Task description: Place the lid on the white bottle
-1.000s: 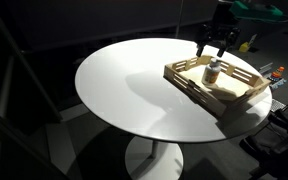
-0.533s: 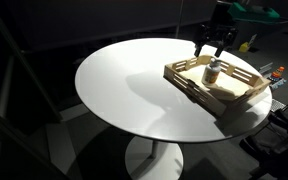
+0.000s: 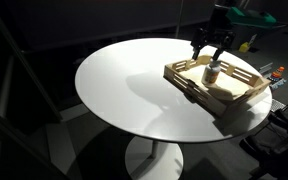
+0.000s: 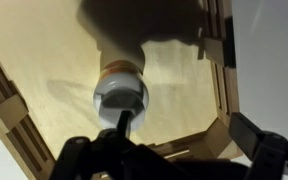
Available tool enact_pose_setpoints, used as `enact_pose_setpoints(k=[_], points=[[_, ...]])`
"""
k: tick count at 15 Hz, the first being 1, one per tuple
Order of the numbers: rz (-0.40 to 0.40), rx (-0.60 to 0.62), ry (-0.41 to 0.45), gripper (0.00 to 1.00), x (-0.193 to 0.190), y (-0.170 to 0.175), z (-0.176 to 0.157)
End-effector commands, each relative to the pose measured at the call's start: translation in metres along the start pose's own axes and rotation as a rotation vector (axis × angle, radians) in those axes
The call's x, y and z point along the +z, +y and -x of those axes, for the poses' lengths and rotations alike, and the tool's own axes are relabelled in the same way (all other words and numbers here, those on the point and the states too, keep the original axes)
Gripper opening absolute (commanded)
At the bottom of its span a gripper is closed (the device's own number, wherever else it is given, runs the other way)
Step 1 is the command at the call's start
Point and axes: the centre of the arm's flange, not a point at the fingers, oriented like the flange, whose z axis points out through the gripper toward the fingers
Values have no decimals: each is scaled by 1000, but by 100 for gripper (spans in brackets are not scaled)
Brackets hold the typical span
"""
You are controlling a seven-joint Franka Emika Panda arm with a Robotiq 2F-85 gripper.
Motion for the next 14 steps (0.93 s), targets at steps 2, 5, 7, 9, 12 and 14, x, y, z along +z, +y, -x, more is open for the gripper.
enact_pose_setpoints(k=[2, 5, 7, 9, 12, 14], points=[[-28, -18, 4, 100, 0, 0, -5], [-30, -26, 13, 100, -8, -1, -2], [-25, -24, 10, 100, -14, -1, 0], [-23, -24, 0, 100, -21, 0, 3], [10, -11, -41, 100, -31, 4, 7], [24, -9, -92, 100, -37, 10, 10]])
